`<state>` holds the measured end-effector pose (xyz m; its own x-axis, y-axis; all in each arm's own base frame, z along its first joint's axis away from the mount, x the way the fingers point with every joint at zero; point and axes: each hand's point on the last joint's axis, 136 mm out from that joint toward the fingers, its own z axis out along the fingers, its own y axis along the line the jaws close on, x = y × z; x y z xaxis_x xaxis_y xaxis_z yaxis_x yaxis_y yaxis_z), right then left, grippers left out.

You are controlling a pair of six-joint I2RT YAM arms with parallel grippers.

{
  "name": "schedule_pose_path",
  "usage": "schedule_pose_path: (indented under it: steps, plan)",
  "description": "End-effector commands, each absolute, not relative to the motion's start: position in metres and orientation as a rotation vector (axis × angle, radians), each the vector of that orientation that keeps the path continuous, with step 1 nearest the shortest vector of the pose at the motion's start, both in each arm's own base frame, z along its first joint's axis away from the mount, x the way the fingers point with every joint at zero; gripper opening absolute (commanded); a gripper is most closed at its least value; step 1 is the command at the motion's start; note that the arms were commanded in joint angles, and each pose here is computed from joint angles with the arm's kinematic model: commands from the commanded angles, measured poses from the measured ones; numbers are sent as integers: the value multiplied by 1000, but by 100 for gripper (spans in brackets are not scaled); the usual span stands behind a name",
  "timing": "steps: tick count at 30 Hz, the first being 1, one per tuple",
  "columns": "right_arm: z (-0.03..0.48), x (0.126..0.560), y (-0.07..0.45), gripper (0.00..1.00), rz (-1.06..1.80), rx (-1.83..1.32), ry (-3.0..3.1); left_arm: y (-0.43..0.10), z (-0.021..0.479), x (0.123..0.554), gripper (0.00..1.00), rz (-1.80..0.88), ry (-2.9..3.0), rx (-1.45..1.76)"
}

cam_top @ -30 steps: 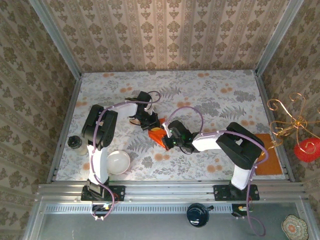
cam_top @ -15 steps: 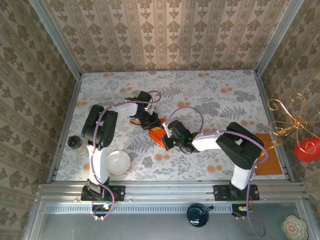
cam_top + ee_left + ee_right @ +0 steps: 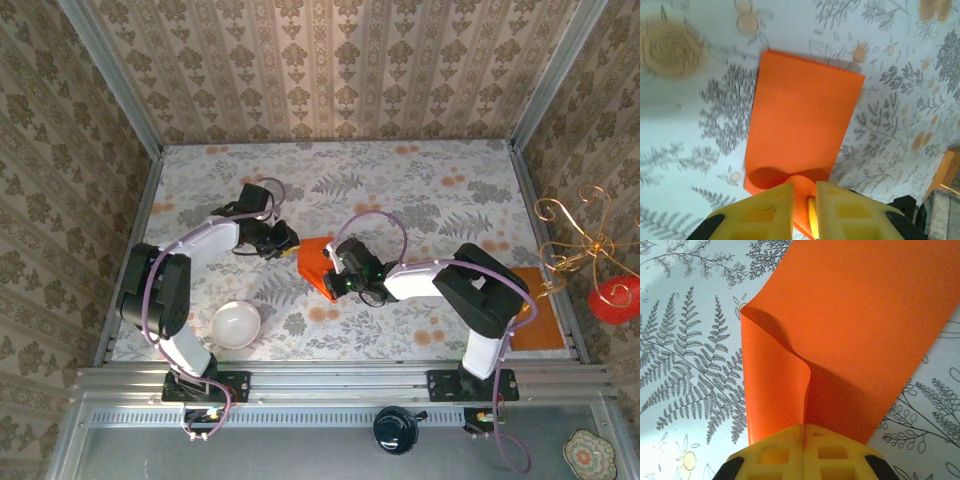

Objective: Fold a paper plane with a square sheet of paper (pick it up from the middle)
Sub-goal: Third fold the triangle at the center of the table.

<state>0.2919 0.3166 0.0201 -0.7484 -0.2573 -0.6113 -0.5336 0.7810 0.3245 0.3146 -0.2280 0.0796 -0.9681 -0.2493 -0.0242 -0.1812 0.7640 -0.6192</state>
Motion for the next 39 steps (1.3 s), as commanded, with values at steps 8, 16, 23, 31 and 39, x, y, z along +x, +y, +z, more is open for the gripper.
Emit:
schedule_pose_path:
  steps: [8,16,23,31,39]
  plan:
    - [14,274,320,0,747,-567,2553,-242,62,279,15,-1022,2866,-483]
    - [12,275,321,0,742,-554,2567,-259,54,268,13,-1019,2909,-492]
    - [9,275,320,0,737,-542,2580,-266,42,263,11,-1004,2924,-542]
    - [8,278,318,0,711,-533,2592,-257,30,257,10,-925,2948,-606]
    - [6,277,318,6,707,-531,2600,-250,22,250,10,-867,2978,-631]
